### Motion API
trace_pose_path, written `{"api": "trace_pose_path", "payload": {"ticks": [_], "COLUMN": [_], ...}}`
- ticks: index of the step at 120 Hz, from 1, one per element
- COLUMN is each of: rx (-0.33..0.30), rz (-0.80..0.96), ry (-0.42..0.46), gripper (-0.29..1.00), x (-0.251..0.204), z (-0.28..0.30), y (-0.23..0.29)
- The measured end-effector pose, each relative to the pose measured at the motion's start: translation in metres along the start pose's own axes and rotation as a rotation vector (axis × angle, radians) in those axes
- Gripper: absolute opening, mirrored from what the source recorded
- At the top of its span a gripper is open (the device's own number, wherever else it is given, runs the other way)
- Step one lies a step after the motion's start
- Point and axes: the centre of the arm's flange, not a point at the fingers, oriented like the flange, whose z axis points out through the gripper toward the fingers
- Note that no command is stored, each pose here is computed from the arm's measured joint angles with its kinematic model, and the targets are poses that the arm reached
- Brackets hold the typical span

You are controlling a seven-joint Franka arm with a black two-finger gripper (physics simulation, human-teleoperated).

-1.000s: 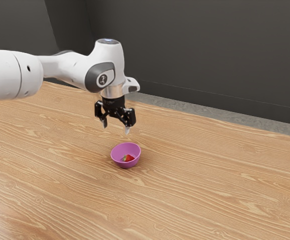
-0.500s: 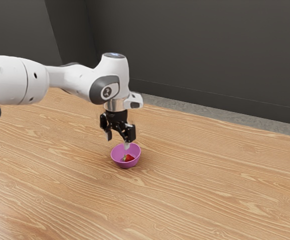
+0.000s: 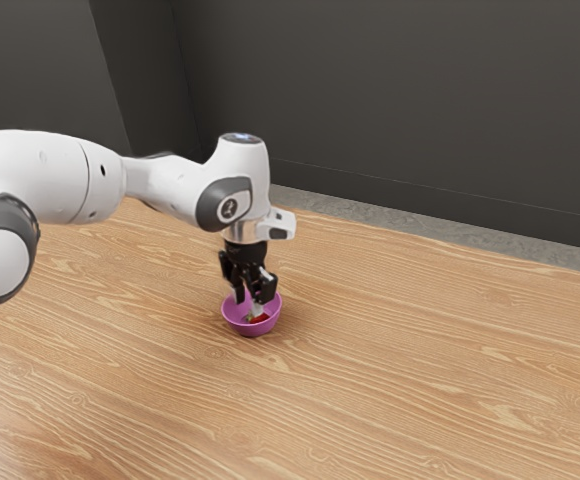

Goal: Take strawberry from the bowl

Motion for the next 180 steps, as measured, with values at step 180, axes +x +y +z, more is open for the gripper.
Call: {"api": "trace_pose_path", "payload": {"ticks": [180], "rx": [0.068], "rz": [0.21], "ry": [0.048], "gripper": [0.12], "x": [0.021], "z": [0.0], "y": [0.0]}}
